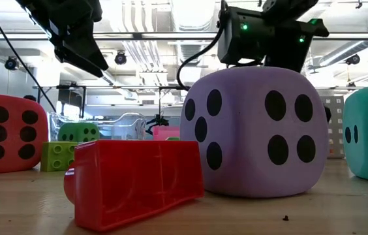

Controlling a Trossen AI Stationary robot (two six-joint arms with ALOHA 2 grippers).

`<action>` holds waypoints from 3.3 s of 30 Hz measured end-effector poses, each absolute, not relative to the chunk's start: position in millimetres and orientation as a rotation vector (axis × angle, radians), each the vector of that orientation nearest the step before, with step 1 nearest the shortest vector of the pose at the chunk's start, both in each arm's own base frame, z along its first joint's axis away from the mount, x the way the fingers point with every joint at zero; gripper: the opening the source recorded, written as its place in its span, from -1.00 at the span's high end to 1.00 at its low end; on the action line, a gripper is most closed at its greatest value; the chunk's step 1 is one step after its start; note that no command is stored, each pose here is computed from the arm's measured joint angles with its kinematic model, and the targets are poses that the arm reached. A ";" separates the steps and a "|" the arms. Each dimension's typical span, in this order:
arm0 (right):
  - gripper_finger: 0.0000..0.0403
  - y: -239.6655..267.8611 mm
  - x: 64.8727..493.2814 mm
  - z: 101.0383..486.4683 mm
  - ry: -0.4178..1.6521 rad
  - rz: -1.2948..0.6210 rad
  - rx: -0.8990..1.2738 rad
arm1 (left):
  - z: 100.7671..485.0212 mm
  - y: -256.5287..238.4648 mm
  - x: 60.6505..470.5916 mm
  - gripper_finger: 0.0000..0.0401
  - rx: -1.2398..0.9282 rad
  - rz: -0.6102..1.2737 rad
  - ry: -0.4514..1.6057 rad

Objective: Pick & Place Toys
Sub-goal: Put the yellow deck of cards into the pink bin

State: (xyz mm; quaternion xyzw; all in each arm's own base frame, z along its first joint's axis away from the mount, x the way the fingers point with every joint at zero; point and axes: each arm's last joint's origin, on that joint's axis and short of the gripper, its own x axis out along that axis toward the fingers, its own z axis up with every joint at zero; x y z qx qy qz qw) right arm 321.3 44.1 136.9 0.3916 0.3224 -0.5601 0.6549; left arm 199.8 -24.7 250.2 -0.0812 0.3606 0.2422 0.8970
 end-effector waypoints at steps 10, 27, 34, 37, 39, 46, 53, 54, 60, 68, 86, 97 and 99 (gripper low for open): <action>-0.91 44.0 338.5 121.2 0.823 -1.293 0.796 | 250.2 -24.7 199.8 -0.42 -0.172 0.501 0.748; -0.89 45.8 345.5 120.7 0.860 -1.333 0.765 | 250.0 -24.8 199.6 -0.42 -0.173 0.499 0.751; -0.51 46.4 346.5 119.6 0.850 -1.329 0.764 | 249.9 -25.0 199.5 -0.42 -0.178 0.494 0.754; -0.51 46.4 346.5 119.4 0.849 -1.329 0.761 | 249.8 -25.0 199.4 -0.42 -0.178 0.494 0.755; -0.51 46.5 346.4 119.4 0.849 -1.329 0.762 | 249.8 -25.0 199.4 -0.42 -0.178 0.494 0.755; -0.51 48.1 347.6 121.2 0.863 -1.315 0.747 | 249.7 -25.0 199.4 -0.42 -0.179 0.492 0.757; -0.51 52.4 355.3 135.0 0.905 -1.223 0.708 | 249.8 -25.0 199.4 -0.42 -0.179 0.492 0.757; -0.51 52.9 356.6 138.5 0.906 -1.207 0.705 | 249.7 -25.0 199.4 -0.42 -0.179 0.492 0.757; -0.51 55.3 362.8 165.7 0.885 -1.107 0.680 | 249.6 -25.0 199.3 -0.42 -0.179 0.493 0.758; -0.51 48.7 361.6 221.3 0.803 -0.980 0.611 | 249.7 -25.0 199.1 -0.42 -0.181 0.494 0.758; -0.51 -71.1 354.5 262.3 0.829 -0.967 0.515 | 249.8 -25.6 199.7 -0.42 -0.202 0.484 0.756; -0.51 -115.0 372.4 219.8 0.922 -0.899 0.540 | 249.9 -25.6 199.7 -0.42 -0.213 0.488 0.753; -0.51 -117.4 375.3 213.2 0.930 -0.897 0.533 | 249.8 -25.6 199.7 -0.42 -0.213 0.488 0.752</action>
